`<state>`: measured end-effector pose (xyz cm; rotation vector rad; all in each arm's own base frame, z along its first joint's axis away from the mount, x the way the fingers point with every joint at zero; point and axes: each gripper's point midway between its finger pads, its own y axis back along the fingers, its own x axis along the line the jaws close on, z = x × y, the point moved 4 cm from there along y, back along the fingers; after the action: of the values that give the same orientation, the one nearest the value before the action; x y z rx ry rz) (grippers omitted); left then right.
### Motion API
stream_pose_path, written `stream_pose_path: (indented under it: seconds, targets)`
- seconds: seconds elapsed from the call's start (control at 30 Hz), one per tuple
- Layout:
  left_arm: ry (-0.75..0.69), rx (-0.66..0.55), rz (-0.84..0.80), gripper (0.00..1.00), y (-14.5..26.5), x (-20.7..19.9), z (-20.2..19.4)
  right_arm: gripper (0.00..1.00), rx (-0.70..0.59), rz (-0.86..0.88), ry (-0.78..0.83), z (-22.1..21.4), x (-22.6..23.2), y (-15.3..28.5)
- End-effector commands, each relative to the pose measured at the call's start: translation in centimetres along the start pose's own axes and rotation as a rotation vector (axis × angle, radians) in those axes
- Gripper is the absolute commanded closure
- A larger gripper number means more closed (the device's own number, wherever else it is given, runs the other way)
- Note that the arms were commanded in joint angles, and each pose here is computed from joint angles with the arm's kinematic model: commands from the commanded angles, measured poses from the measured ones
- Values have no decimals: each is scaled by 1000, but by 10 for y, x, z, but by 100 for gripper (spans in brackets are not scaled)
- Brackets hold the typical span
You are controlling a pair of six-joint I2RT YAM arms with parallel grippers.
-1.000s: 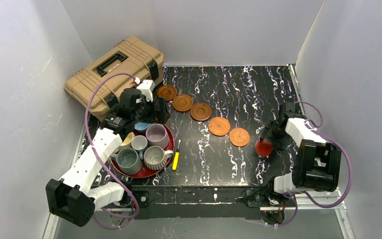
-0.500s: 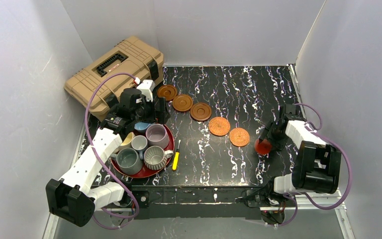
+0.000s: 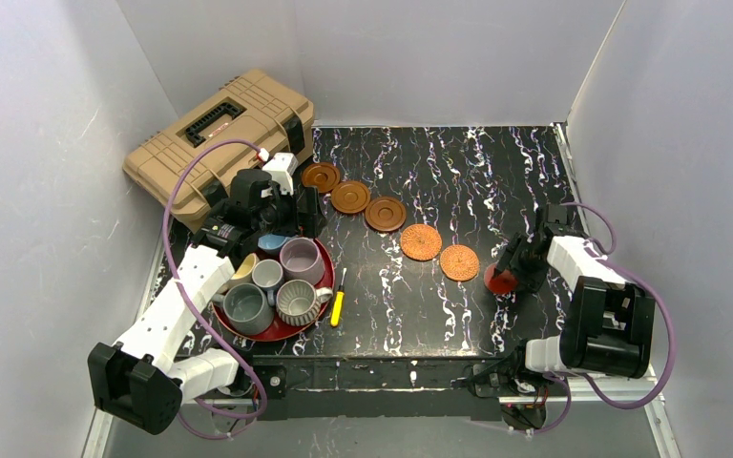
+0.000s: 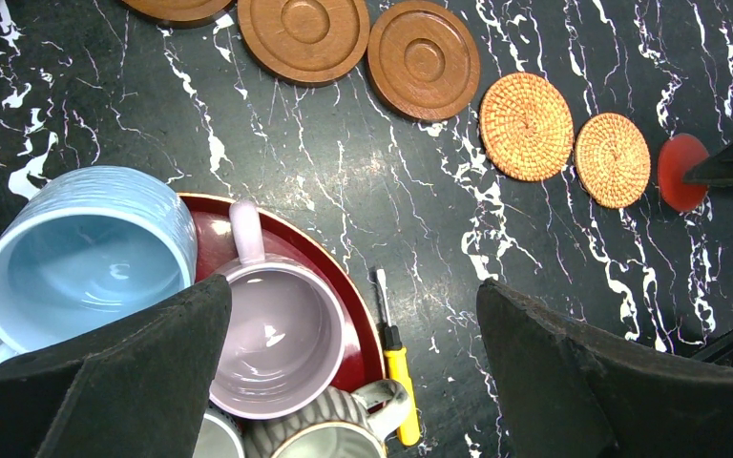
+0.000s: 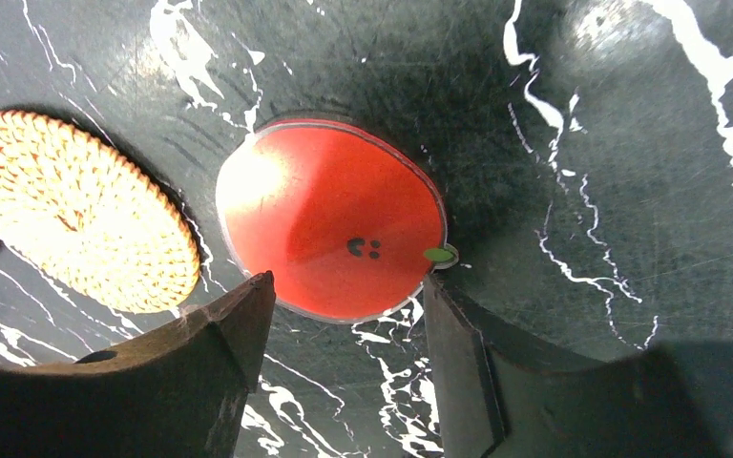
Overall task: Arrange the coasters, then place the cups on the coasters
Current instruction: Move the coaster to the center of the board.
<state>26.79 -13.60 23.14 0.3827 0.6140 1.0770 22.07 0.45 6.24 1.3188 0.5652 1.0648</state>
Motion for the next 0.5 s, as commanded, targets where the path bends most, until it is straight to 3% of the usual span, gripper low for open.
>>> stream_pose_path:
  seconds: [0.0,0.23,0.47]
  targets:
    - [2,3,-12,1,3,-1,-2,33,94,10,-23,-23,-3,-4]
    - [4,7,-10,1,2,0,-3,34,92,16,-8,-20,1,2]
    - [4,8,-10,1,2,0,-3,31,-35,-8,31,19,11,34]
